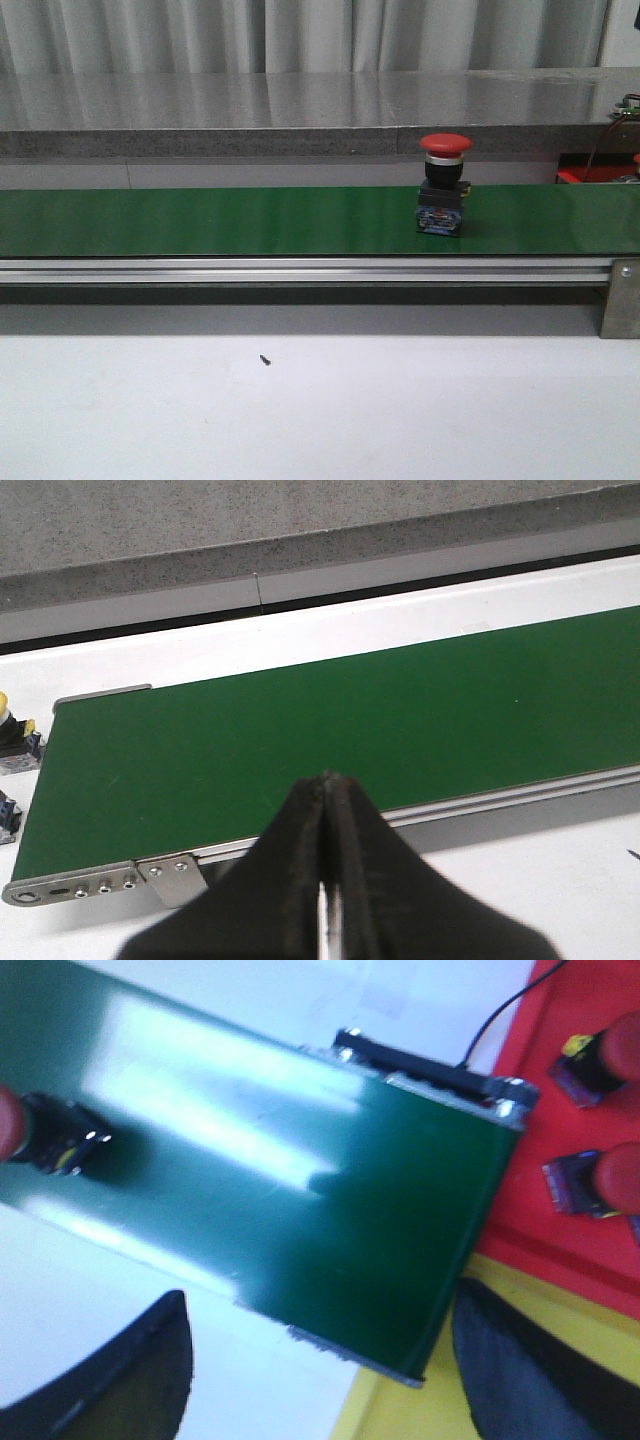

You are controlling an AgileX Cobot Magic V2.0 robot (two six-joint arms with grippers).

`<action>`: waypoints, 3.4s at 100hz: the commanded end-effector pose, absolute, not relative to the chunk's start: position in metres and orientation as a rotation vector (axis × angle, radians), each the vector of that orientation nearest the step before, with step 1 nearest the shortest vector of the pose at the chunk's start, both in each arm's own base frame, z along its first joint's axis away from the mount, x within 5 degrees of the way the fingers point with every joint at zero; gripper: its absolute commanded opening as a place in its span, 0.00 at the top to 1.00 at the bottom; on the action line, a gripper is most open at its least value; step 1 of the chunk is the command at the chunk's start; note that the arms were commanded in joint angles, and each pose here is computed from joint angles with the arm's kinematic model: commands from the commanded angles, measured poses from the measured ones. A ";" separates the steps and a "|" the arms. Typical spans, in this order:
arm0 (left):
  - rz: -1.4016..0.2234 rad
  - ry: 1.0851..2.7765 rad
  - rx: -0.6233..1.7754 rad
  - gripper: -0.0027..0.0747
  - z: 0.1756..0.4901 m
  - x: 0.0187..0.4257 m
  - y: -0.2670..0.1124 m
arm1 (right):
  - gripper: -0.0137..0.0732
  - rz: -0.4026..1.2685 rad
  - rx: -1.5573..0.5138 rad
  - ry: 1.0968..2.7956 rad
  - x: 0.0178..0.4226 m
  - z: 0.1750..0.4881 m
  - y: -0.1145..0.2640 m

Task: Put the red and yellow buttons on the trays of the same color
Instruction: 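Grasp the second red button on the belt with the right gripper, then lower the red button into the red tray and open the right gripper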

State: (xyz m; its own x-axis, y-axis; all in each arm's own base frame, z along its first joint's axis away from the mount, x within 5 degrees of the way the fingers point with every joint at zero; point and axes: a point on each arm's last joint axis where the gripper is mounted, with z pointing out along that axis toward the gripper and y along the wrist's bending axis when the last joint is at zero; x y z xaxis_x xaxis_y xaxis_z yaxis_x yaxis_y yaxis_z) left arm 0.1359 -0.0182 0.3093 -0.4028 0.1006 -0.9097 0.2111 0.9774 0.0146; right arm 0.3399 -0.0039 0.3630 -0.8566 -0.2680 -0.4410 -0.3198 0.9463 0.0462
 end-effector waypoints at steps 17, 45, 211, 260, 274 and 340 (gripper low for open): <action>-0.118 1.893 0.189 0.99 0.325 0.138 -0.018 | 0.22 0.181 -0.597 2.657 0.316 0.351 0.033; -0.118 1.893 0.189 0.99 0.325 0.138 -0.018 | 0.22 0.178 -0.708 2.596 0.317 0.332 0.065; -0.118 1.893 0.189 0.99 0.325 0.138 -0.018 | 0.64 -0.035 -0.334 2.538 0.380 0.376 -0.043; -0.118 1.893 0.189 0.99 0.325 0.138 -0.018 | 0.64 -0.027 -0.065 2.515 0.443 0.349 -0.132; -0.118 1.893 0.189 0.99 0.325 0.138 -0.018 | 0.64 -0.025 -0.039 2.537 0.459 0.323 -0.144; -0.115 1.884 0.185 0.99 0.326 0.138 -0.017 | 0.64 -0.051 0.019 2.514 0.489 0.265 -0.166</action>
